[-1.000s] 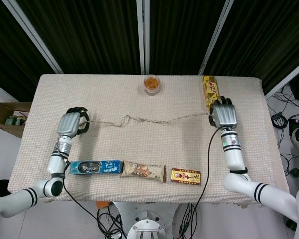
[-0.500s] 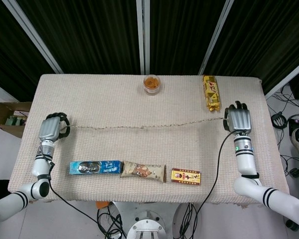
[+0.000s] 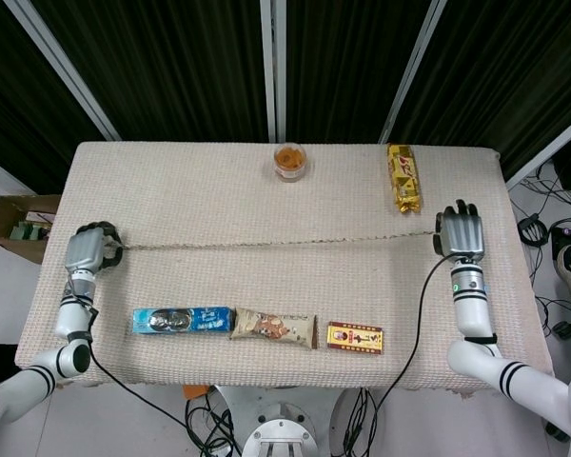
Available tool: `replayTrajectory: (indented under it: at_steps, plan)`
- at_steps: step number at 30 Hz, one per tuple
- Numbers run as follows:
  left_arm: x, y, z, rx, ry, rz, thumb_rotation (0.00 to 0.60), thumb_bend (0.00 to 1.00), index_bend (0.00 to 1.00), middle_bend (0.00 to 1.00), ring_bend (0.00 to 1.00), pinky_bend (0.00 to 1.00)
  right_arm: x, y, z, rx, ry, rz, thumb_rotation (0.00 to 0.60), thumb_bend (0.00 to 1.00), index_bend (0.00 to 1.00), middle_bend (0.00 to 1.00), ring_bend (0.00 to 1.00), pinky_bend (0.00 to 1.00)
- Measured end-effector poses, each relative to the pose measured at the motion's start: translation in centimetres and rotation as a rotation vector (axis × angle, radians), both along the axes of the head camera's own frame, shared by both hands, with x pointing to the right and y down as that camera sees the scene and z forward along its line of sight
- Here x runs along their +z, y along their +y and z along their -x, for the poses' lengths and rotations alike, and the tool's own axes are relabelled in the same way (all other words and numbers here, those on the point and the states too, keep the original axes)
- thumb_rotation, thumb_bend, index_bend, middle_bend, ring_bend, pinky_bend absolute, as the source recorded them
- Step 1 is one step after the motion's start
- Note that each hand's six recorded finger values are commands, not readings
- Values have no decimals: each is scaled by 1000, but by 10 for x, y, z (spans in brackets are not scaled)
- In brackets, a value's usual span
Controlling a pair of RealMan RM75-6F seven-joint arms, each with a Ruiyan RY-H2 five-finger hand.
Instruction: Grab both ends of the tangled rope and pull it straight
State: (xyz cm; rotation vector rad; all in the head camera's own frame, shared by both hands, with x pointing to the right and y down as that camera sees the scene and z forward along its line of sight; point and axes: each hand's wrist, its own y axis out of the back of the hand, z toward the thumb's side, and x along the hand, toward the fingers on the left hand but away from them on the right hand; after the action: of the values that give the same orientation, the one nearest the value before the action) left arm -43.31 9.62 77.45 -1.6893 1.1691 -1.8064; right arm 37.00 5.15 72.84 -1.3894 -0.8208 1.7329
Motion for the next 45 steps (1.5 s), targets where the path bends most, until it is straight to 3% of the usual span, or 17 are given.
replayTrajectory:
  at_steps: [7,12,14,16,18,21,24,28,34,39,45]
  plan:
    - [6,4,-1,2,-1,15,600,531,644,257,155,153,11,6,2,-13,-4,16,600,578,739,367,124,185]
    - [10,5,-3,7,4,11,600,525,635,256,155,153,18,9,2,-40,13,15,600,548,671,337,114,149]
    - [11,6,-3,13,0,12,600,515,589,248,155,153,20,11,1,-54,29,14,600,519,601,311,100,131]
    - [11,7,-3,24,-6,12,600,487,476,229,155,152,23,12,0,-66,42,14,600,469,482,279,71,109]
    - [10,7,-4,36,-11,13,600,445,340,201,155,151,24,14,-1,-76,51,14,600,389,336,244,36,85]
    - [8,7,-4,45,-16,7,600,388,260,178,153,149,22,16,-4,-78,55,12,600,259,165,197,3,55]
    - [2,6,-3,52,-24,-14,600,338,234,165,143,147,17,15,-6,-77,57,1,600,192,83,171,0,44]
    - [-10,4,1,51,-33,-53,600,287,222,163,142,146,2,14,-11,-73,55,-28,600,187,54,164,0,38]
    - [-49,-3,19,38,-47,-149,600,246,221,162,143,146,-38,13,-26,-50,27,-90,600,210,46,162,0,37]
    - [-102,-1,38,38,-65,-239,600,240,230,163,143,146,-91,21,-54,-20,-11,-122,600,229,42,163,0,38]
    - [-173,26,67,44,-107,-309,600,241,251,169,143,146,-158,59,-101,62,-49,-175,600,261,72,176,0,38]
